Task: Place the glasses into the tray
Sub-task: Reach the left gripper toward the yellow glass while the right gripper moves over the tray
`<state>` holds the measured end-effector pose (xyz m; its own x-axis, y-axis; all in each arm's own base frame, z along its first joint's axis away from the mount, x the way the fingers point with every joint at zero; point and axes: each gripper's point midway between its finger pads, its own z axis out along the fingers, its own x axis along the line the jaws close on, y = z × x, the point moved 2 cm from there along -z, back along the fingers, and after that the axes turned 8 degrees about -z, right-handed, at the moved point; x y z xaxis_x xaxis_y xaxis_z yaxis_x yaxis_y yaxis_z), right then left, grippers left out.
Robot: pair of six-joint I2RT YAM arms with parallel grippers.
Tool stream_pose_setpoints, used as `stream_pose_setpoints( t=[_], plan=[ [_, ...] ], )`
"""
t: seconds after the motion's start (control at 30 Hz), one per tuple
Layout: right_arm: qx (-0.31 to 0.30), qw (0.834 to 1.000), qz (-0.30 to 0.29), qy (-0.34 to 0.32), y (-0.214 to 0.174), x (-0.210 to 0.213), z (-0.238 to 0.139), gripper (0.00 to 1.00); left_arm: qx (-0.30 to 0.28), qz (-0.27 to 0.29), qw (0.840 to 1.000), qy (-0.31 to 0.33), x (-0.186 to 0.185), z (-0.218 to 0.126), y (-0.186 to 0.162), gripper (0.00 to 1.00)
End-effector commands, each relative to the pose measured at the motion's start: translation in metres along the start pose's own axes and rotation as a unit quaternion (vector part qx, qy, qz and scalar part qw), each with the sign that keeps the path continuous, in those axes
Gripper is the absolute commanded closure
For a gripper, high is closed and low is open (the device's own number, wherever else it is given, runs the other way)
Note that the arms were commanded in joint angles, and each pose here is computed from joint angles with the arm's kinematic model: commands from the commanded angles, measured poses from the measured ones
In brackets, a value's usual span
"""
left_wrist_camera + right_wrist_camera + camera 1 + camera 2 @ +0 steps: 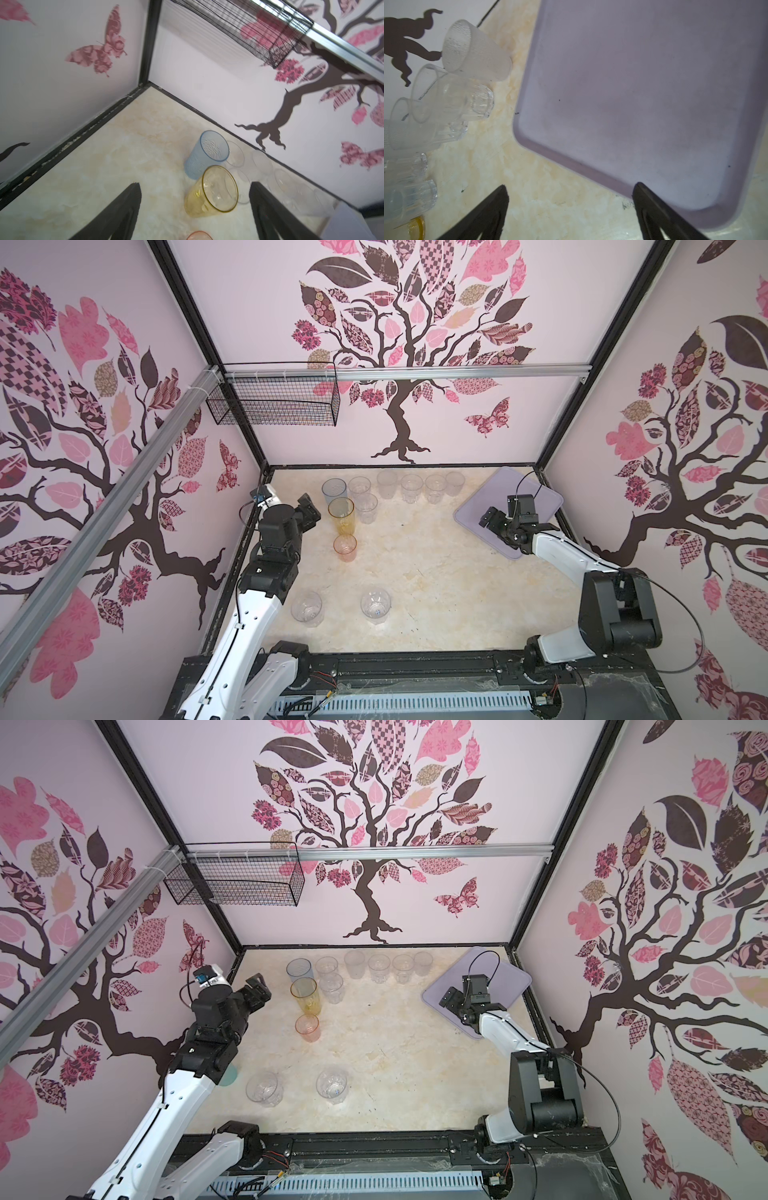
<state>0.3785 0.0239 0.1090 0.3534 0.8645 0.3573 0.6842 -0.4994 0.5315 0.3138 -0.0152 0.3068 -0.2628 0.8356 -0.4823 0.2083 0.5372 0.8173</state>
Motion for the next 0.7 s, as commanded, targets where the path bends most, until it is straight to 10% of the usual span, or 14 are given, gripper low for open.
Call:
stream_pose_setpoints(
  t=[0.0,0.67],
  plan=[
    [0.039,0.999,0.031,-0.017,-0.011,-0.016,0.009,0.04,0.076,0.059,0.993,-0.074,-0.040,-0.015,-0.013,0.20],
    [0.131,0.988,0.028,0.071,-0.121,0.014,-0.006,0.08,0.190,0.163,0.951,-0.179,-0.117,-0.023,-0.152,0.24]
  ],
)
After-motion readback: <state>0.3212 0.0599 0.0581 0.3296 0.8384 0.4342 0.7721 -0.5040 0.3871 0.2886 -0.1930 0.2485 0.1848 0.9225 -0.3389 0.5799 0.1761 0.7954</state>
